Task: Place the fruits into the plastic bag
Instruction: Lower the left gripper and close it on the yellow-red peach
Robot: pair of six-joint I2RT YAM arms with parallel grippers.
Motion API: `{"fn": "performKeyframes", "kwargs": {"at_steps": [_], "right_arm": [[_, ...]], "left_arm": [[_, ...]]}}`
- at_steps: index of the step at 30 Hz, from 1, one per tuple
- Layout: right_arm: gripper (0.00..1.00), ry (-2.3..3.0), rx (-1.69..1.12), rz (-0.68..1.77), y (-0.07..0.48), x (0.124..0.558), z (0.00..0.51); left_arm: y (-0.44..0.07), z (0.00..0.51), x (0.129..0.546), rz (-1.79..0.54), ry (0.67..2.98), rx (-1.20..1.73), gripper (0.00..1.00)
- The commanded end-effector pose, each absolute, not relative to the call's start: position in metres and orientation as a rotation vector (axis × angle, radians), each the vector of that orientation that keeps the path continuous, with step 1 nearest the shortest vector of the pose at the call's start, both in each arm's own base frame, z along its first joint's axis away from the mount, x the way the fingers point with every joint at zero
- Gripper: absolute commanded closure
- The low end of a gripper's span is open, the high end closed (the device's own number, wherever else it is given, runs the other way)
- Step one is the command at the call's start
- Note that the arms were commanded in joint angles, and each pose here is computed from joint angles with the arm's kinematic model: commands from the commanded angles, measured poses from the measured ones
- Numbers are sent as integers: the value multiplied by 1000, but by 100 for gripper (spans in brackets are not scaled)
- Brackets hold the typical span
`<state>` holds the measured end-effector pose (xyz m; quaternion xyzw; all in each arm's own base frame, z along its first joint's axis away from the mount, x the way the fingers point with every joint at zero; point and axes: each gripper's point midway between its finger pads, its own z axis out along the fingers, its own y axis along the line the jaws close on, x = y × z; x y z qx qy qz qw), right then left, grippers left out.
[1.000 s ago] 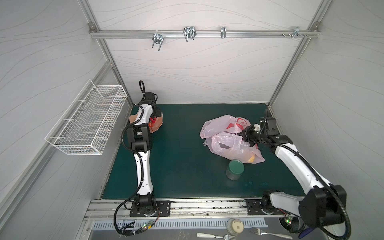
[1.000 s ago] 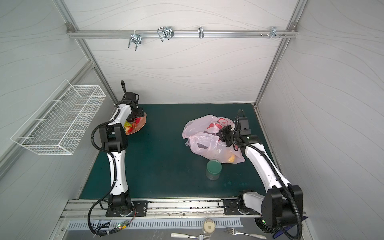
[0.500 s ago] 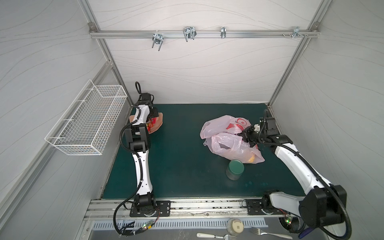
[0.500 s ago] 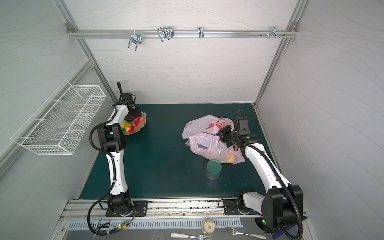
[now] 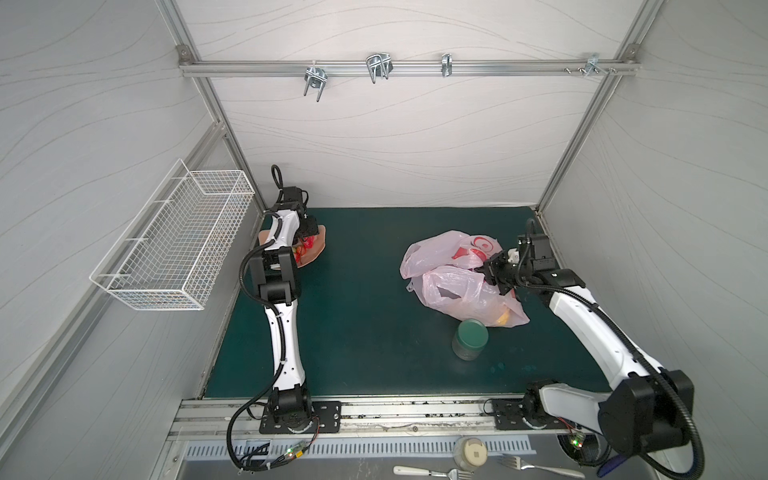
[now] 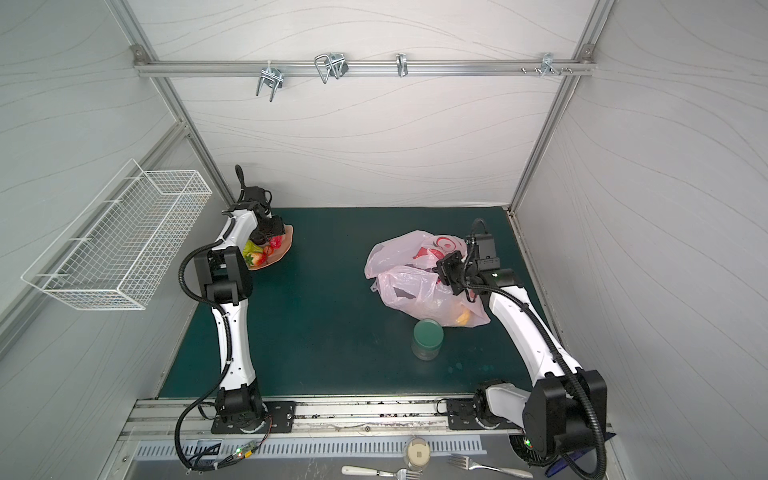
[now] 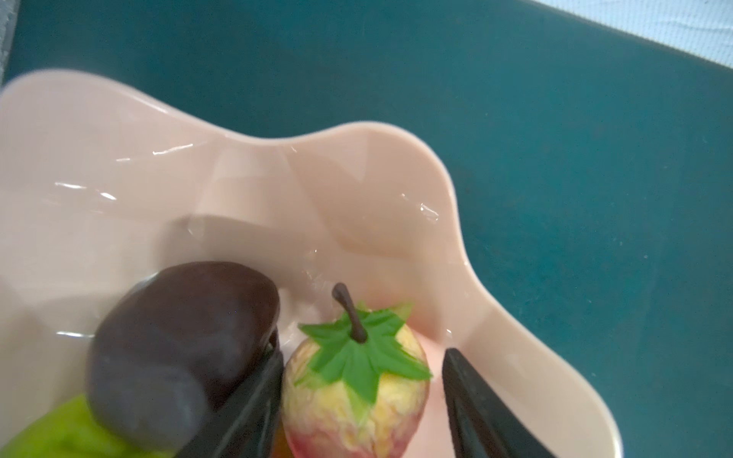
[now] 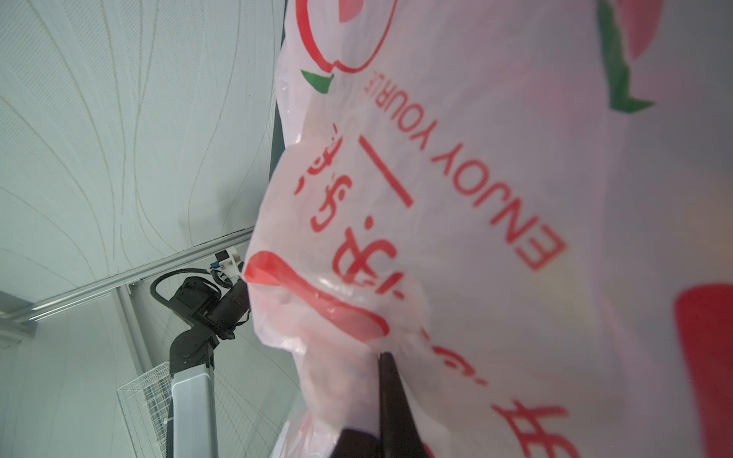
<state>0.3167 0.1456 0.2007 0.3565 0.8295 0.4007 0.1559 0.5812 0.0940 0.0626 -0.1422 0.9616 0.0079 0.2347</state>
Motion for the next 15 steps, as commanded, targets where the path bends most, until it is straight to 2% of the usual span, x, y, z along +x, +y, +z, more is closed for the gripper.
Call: {"fn": "performKeyframes", "kwargs": {"at_steps": [1, 7, 15], "right_arm": [[100, 2355, 988, 1147, 146, 315, 215], [100, 2350, 984, 1145, 145, 314, 217], [100, 2336, 974, 1155, 145, 313, 223]], "left_arm": [[96, 59, 576, 13, 2655, -400, 38], [96, 68, 572, 17, 2646, -409, 47], [95, 107, 573, -14, 2575, -416, 57]]}}
